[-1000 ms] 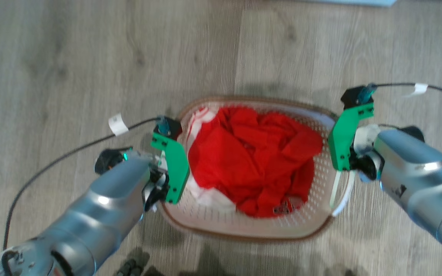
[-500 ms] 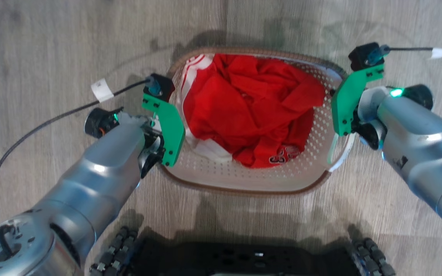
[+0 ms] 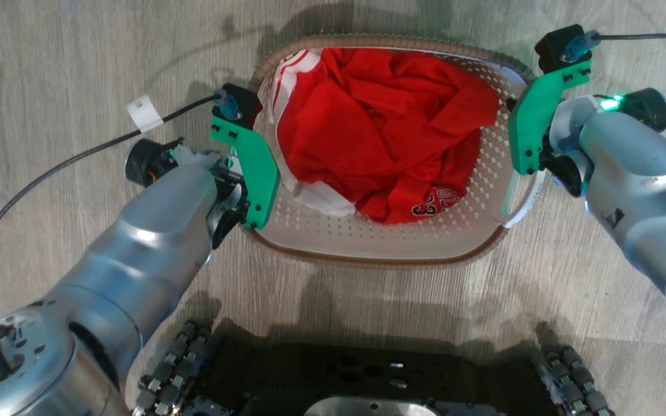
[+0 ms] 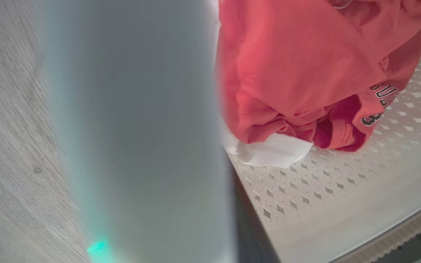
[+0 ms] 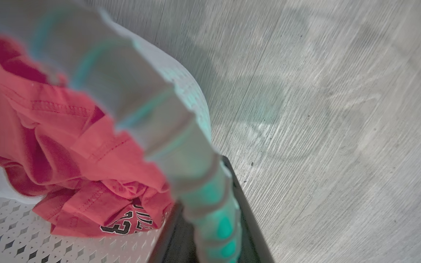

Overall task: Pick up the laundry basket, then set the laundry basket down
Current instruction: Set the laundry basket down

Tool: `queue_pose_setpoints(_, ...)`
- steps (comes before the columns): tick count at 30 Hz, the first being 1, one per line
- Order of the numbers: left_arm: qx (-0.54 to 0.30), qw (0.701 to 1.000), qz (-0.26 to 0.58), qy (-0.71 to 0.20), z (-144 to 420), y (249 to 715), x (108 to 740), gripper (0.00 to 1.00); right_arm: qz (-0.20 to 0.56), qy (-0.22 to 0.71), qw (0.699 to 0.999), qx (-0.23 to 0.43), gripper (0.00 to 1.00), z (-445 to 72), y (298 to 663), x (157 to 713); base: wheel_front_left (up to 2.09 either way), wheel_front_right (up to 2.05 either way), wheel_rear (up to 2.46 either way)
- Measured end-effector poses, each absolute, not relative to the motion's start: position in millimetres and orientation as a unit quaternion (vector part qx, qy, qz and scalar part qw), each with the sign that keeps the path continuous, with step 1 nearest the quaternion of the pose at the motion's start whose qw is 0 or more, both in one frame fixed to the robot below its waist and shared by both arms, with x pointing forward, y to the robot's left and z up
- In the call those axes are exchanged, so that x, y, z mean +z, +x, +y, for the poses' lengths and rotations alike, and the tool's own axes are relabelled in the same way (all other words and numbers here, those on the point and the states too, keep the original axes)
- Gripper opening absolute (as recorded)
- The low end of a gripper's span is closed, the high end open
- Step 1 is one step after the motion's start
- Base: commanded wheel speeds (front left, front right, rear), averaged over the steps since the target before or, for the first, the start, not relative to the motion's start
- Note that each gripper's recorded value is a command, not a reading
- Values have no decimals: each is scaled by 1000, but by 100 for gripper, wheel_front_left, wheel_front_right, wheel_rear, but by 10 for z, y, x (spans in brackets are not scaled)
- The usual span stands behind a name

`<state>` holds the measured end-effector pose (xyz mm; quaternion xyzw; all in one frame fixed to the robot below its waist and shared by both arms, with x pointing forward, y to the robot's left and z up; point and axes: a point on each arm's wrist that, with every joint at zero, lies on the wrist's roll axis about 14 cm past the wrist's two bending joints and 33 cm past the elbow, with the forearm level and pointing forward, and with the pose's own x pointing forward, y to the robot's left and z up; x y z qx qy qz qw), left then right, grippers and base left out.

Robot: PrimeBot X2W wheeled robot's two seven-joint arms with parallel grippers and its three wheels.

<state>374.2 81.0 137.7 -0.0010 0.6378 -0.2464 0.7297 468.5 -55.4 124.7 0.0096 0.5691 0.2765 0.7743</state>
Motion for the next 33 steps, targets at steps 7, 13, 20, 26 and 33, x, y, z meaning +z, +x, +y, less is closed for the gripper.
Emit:
queue_pose_setpoints(7,-244,735,632,-3,828,3772,1348,0,564,8,777,280,0,-526,4744,1214,0,0,0)
queue_pose_setpoints(13,-240,737,632,-3,843,3770,1317,0,563,9,777,281,0,-517,4767,1193,0,0,0)
queue_pose_setpoints(20,-255,753,606,-1,710,3834,1334,100,550,-2,790,272,92,-567,4883,1169,0,0,0)
queue_pose_setpoints(26,-263,762,592,-14,503,3909,1395,100,552,-12,793,258,100,-685,4900,1136,0,0,0)
queue_pose_setpoints(33,-250,775,580,-9,547,3966,1392,100,552,-12,793,257,100,-677,4898,1128,0,0,0)
